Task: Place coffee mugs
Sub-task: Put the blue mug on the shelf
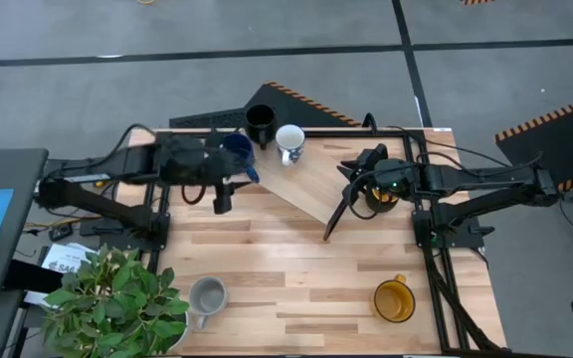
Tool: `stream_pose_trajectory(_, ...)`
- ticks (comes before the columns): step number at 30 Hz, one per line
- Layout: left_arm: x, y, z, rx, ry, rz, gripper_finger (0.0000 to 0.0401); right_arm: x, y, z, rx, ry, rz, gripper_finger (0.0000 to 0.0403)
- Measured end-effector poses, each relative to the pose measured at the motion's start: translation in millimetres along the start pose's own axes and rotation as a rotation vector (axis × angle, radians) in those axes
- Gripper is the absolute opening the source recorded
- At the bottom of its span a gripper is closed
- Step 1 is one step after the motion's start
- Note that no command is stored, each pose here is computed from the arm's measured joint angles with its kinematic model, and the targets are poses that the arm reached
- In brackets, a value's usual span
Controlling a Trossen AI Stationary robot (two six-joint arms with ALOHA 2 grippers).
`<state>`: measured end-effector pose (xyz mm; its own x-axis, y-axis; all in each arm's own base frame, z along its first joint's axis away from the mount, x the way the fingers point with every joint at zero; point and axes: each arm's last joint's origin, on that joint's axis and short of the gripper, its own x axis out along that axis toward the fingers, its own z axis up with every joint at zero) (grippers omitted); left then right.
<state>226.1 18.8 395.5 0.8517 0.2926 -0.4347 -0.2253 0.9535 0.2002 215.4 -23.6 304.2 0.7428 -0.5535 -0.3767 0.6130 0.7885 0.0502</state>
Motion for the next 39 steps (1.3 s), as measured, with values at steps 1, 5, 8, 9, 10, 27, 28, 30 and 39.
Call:
stream_pose_trajectory(1, 1, -2, -11, -0.012, -0.028, 0.001, 0.0192, 0, 0, 0, 0.0, 0.0, 0.001, 0.0103)
stream_pose_trajectory(5, 7, -13, -57, -0.05, -0.146, -0.022, 0.0192, 0, 0, 0, -0.001, 0.0, 0.002, 0.0103)
stream_pose_trajectory(8, 4, -24, -80, -0.072, -0.285, -0.073, 0.0192, 0, 0, 0, -0.001, 0.0, 0.001, 0.0103)
stream_pose_trajectory(9, 3, -27, -86, -0.075, -0.342, -0.09, 0.0192, 0, 0, 0, 0.0, 0.0, 0.001, 0.0103)
stream_pose_trajectory(10, 2, -30, -94, -0.078, -0.392, -0.106, 0.0192, 0, 0, 0, -0.001, 0.0, 0.001, 0.0103)
stream_pose_trajectory(27, 4, -21, -160, -0.222, -0.331, 0.421, 0.0169, 0, 0, 0, 0.0, -0.001, -0.002, 0.0103)
stream_pose_trajectory(28, 5, -20, -162, -0.221, -0.314, 0.446, 0.0159, 0, 0, 0, 0.0, -0.001, -0.002, 0.0103)
stream_pose_trajectory(30, 8, -19, -163, -0.224, -0.299, 0.472, 0.0131, 0, 0, 0, 0.0, -0.001, -0.002, 0.0103)
stream_pose_trajectory(39, 21, -15, -168, -0.247, -0.236, 0.559, 0.0005, 0, 0, 0, -0.001, -0.001, -0.003, 0.0103)
